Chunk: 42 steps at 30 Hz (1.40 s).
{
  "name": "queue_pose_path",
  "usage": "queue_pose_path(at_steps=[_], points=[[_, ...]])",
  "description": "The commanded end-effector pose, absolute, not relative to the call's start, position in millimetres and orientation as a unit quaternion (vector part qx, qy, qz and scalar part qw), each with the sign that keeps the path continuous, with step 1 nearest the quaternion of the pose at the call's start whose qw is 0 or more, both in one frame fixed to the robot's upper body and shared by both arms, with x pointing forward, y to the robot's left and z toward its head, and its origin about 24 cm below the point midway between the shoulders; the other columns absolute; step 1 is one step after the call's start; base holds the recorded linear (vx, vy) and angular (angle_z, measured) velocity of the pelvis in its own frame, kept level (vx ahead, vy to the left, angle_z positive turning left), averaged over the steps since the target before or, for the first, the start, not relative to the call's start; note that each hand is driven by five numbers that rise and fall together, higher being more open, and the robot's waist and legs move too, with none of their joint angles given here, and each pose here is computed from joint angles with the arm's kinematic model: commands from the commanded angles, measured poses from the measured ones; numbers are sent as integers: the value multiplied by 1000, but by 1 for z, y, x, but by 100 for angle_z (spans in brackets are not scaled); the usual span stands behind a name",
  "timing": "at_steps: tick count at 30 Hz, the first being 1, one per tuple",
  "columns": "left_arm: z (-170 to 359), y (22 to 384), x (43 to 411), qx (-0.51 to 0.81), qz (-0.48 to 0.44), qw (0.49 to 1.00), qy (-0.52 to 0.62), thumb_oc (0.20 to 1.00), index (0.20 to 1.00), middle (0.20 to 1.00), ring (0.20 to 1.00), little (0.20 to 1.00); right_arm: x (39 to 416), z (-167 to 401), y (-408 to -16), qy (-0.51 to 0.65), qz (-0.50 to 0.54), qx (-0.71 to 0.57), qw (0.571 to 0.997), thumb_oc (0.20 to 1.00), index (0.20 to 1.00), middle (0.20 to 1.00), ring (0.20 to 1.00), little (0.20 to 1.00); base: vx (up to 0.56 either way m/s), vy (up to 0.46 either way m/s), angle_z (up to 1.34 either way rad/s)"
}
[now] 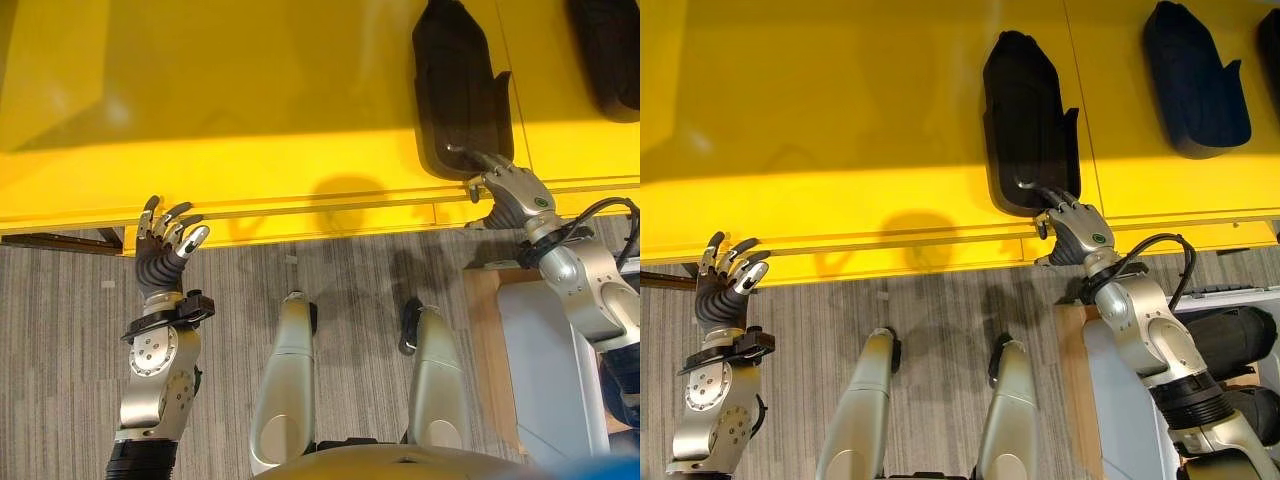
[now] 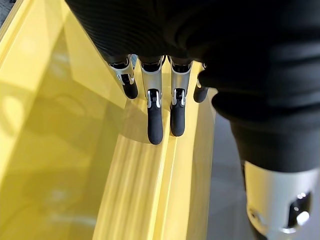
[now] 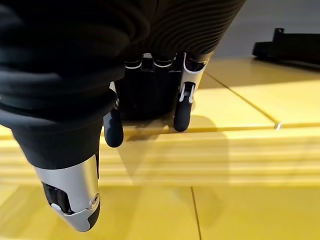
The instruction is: Move parts from the plastic box to the shelf.
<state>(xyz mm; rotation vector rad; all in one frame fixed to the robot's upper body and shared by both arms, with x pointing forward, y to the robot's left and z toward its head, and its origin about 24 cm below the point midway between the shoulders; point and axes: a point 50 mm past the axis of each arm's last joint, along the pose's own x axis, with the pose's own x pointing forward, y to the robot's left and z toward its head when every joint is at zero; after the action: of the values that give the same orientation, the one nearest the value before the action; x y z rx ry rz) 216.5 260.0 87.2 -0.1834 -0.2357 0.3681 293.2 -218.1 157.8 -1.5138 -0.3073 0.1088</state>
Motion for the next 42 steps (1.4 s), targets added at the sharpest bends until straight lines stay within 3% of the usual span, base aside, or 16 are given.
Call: queue_pose_path(at_steps=[1, 10, 21, 25, 38, 42], points=[[100, 248, 220, -62, 129, 979, -143, 1000, 1000, 1000, 1000, 1000, 292, 149, -225, -111, 64, -700, 703, 1000, 1000, 1000, 1000, 1000, 0, 0, 0], [103, 254, 215, -71, 145, 975, -152, 1000, 1000, 1000, 1000, 1000, 265, 221, -218, -277, -42, -632, 723, 1000, 1000, 1000, 1000, 1000, -9, -1, 0], [101, 262, 201, -66, 172, 971, -152, 1000, 1000, 1000, 1000, 1000, 218, 272, -233, -390, -169, -633, 647, 1000, 1000, 1000, 1000, 1000, 9, 2, -1], [99, 261, 199, -69, 175, 971, -147, 1000, 1000, 1000, 1000, 1000, 211, 271, -233, -394, -167, -633, 645, 1000, 1000, 1000, 1000, 1000, 0, 0, 0], [91, 257, 203, -72, 162, 976, -127, 1000, 1000, 1000, 1000, 1000, 221, 210, -209, -305, 29, -545, 781, 1000, 1000, 1000, 1000, 1000, 0, 0, 0], [90, 256, 206, -71, 156, 977, -125, 1000, 1000, 1000, 1000, 1000, 229, 195, -209, -270, 44, -531, 802, 1000, 1000, 1000, 1000, 1000, 0, 0, 0]])
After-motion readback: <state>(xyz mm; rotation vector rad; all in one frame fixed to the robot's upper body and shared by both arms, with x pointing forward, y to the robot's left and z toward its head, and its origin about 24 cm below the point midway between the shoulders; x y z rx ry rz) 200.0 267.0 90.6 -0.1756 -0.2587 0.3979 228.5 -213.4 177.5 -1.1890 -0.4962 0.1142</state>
